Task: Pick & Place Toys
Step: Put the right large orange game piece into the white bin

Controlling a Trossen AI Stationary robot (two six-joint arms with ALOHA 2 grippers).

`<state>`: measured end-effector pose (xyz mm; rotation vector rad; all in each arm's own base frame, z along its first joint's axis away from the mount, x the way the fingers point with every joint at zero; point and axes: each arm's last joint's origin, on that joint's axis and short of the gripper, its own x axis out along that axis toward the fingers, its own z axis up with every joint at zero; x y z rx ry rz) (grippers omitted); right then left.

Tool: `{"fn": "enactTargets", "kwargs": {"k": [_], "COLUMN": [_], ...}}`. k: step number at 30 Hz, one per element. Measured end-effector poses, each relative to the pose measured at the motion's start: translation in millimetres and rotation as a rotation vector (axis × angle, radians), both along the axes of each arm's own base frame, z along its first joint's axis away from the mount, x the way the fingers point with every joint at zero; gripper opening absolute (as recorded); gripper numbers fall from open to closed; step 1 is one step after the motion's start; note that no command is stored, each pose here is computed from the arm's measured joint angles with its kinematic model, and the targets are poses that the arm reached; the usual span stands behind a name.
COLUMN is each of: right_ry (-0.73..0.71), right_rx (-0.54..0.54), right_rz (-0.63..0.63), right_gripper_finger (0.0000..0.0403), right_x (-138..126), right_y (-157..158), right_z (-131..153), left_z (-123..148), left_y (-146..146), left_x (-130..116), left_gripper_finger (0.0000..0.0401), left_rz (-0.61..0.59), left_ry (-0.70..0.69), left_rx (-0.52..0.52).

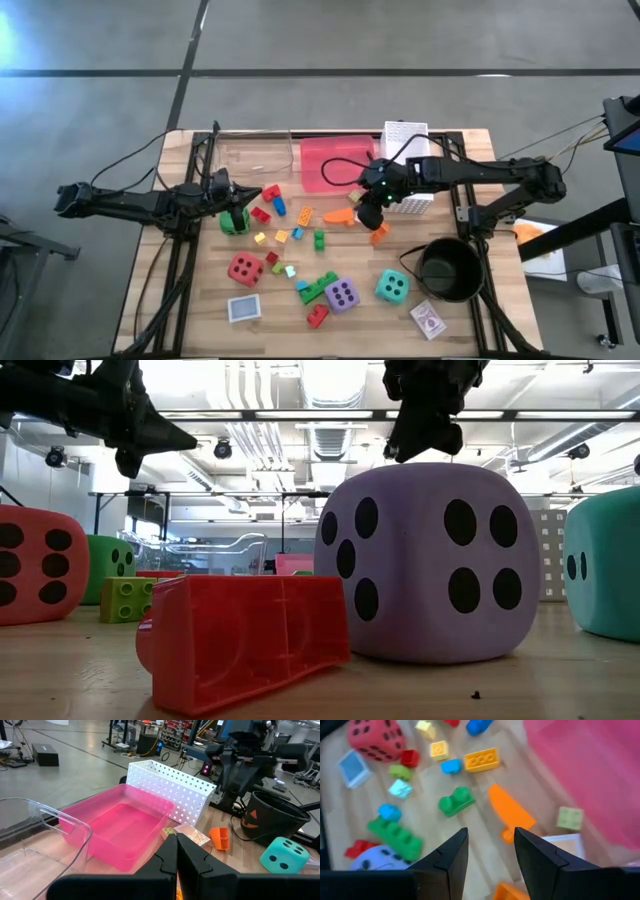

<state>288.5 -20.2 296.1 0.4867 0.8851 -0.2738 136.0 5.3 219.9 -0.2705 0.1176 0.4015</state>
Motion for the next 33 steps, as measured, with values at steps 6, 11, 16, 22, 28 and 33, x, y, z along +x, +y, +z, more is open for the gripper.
{"fn": "enactTargets", "kwargs": {"k": [6,11,16,22,28,33], "right_ry": [0.047,0.089,0.090,0.146,0.210,0.251], "right_rx": [-0.013,-0.051,-0.066,0.043,0.046,0.069], "right_rz": [0.033,0.155,0.213,0.019,0.004,-0.038], "right_gripper_finger": [0.0156,0.0156,0.0156,0.0156,0.0157,0.0195], "right_x": [-6.5,-8.0,-8.6,-13.4,-18.9,-23.1], "right_y": [8.4,27.1,43.5,44.1,44.8,44.3], "right_z": [0.0,-3.6,-4.0,-9.8,-24.1,-37.5], "left_z": [-0.4,-0.8,-0.7,-0.7,-0.8,-0.8], "left_y": [0.0,0.0,0.0,0.0,0.0,0.0], "left_x": [0.0,-0.1,-0.1,-0.1,-0.1,-0.1], "left_gripper_finger": [0.0004,0.0004,0.0004,0.0004,0.0004,0.0004], "left_rz": [0.000,0.000,0.000,0.000,0.000,0.000], "left_ry": [0.004,0.008,0.008,0.008,0.008,0.008], "left_rx": [0.000,0.000,0.000,0.000,0.000,-0.001]}}
